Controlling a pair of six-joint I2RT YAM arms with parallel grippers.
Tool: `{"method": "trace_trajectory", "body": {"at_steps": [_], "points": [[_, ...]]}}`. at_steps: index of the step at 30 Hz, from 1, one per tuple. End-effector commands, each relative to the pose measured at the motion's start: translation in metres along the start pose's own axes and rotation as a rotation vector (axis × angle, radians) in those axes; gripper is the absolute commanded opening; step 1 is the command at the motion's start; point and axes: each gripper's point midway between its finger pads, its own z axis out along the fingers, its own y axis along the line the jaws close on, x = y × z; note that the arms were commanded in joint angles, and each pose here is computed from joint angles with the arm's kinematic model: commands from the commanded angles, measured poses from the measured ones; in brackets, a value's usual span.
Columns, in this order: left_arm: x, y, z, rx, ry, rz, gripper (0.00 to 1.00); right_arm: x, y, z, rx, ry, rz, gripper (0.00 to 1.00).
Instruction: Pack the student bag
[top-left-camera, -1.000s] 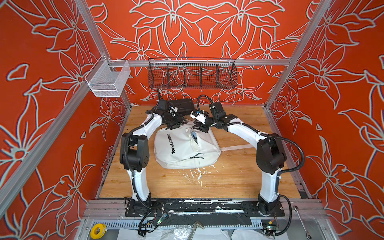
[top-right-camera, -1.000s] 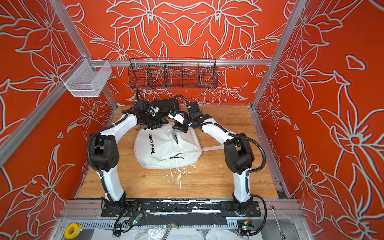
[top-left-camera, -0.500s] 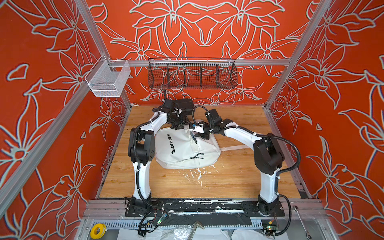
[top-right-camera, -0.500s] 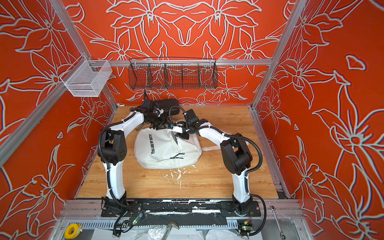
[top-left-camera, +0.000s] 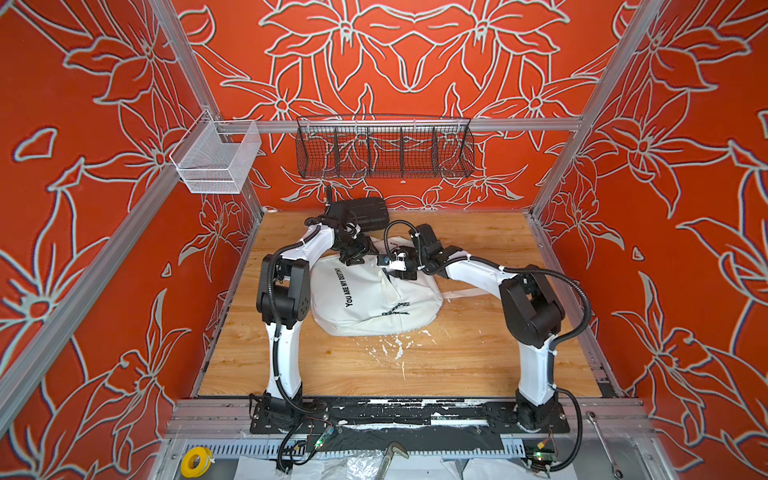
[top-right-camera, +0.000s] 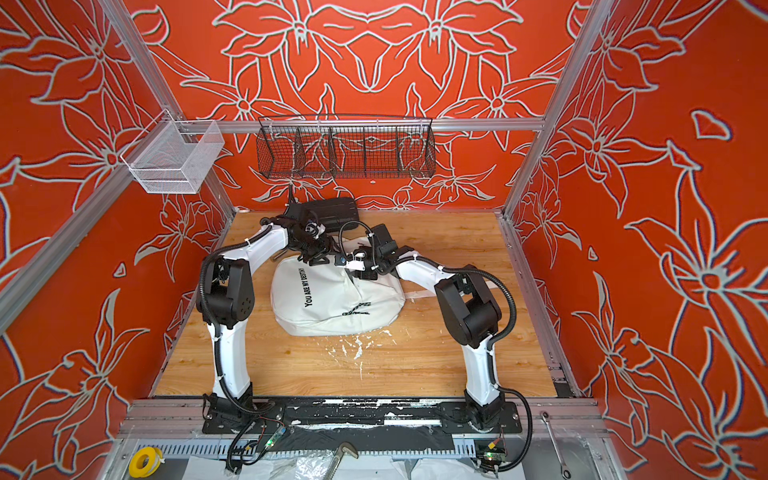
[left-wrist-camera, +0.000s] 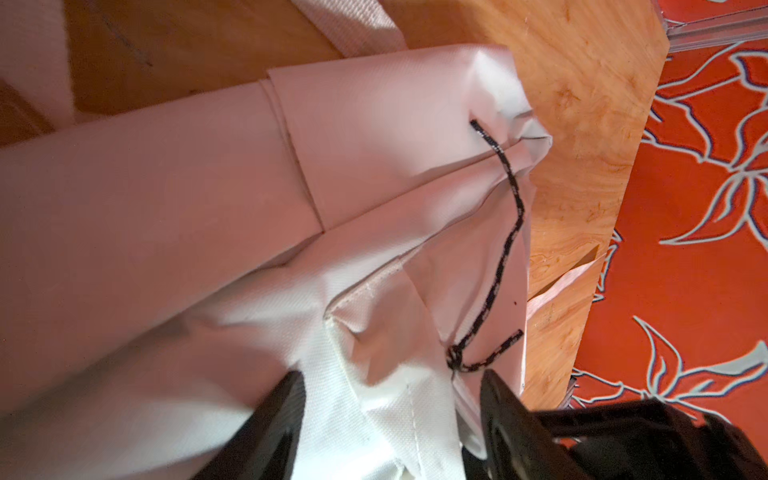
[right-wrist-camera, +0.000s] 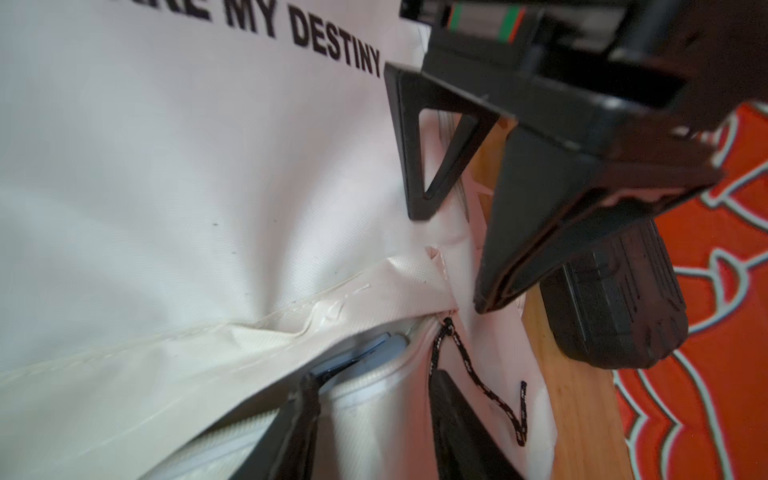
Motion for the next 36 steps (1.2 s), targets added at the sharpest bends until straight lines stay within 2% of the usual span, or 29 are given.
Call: {"method": "trace_trajectory", "body": {"at_steps": [1, 5, 9, 12, 19, 24, 30, 36], "points": [[-0.003, 0.016, 0.007, -0.024, 0.008, -0.041, 0.67, -0.045, 0.007, -0.036, -0.098, -0.117, -0.082, 0.47], [-0.005, 0.021, 0.012, -0.037, 0.021, -0.044, 0.67, -0.034, -0.016, -0.033, -0.021, -0.077, -0.003, 0.47], [-0.006, 0.022, 0.015, -0.035, 0.014, -0.053, 0.67, 0.011, -0.035, -0.005, 0.007, 0.134, -0.004, 0.45], [-0.008, 0.020, 0.014, -0.028, 0.001, -0.050, 0.67, 0.038, -0.045, 0.016, 0.050, 0.212, -0.035, 0.46], [-0.008, 0.028, 0.010, -0.046, -0.012, -0.068, 0.64, 0.058, -0.042, 0.042, -0.003, 0.224, -0.009, 0.46], [-0.014, 0.036, 0.003, -0.024, -0.067, -0.122, 0.63, 0.065, -0.030, 0.054, -0.030, 0.209, 0.020, 0.48], [-0.018, 0.035, 0.008, -0.007, -0.054, -0.134, 0.63, 0.059, -0.013, 0.061, -0.117, 0.162, 0.021, 0.49], [-0.026, 0.032, 0.013, 0.021, -0.061, -0.150, 0.64, 0.066, 0.007, 0.076, -0.204, 0.183, 0.029, 0.45]]}}
